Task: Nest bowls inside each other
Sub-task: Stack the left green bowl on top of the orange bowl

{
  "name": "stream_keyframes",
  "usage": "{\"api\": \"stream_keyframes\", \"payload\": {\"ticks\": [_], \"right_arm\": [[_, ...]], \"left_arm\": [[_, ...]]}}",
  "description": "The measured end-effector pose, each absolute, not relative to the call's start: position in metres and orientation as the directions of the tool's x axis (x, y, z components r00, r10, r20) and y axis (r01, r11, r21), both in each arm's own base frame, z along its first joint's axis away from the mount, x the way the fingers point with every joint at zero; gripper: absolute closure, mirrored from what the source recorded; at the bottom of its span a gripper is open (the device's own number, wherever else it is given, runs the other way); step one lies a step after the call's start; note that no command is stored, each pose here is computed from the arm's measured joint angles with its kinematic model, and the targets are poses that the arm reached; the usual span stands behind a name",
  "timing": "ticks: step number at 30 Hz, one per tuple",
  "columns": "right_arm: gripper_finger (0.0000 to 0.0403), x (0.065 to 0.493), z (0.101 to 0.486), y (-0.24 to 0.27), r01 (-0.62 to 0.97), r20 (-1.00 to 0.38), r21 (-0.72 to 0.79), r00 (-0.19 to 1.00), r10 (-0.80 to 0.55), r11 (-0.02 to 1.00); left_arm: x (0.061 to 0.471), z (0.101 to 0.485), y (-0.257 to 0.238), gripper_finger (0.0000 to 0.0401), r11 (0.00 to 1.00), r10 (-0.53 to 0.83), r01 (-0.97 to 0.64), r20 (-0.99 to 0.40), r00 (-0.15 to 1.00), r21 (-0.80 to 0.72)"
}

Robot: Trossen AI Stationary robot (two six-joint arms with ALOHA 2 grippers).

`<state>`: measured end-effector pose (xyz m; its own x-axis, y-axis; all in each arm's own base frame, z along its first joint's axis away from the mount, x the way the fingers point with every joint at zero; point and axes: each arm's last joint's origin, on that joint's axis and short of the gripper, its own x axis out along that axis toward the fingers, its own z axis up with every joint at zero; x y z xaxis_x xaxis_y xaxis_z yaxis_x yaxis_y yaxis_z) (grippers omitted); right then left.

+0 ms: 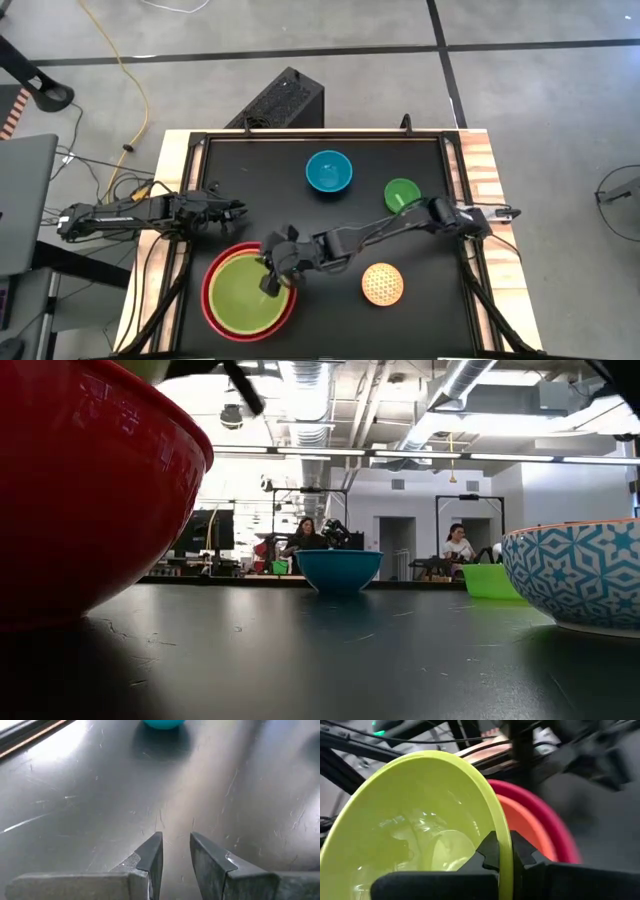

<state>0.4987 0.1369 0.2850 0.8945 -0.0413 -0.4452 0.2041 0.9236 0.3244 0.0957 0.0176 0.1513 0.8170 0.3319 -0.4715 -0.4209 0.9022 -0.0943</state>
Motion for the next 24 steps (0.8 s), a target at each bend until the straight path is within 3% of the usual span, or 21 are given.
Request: {"api": "stream_keyframes", "payload": {"ticks": [4,24], "right_arm": [[0.0386,0.511,0.264,0.135,0.2,-0.443,0.363,0.896,-0.02,0.91],[0.0385,0.508,0.241,0.128,0.38,-0.504,0.366,0.848,-0.162,0.849]], "left_arm": [[0.096,0.151,0.018,0.0314,0.902,0.333,-0.422,-0.472,0.817,-0.094],[0.096,0.151,0.018,0.0314,0.902,0.332,-0.421,-0.471,0.817,-0.094]]}}
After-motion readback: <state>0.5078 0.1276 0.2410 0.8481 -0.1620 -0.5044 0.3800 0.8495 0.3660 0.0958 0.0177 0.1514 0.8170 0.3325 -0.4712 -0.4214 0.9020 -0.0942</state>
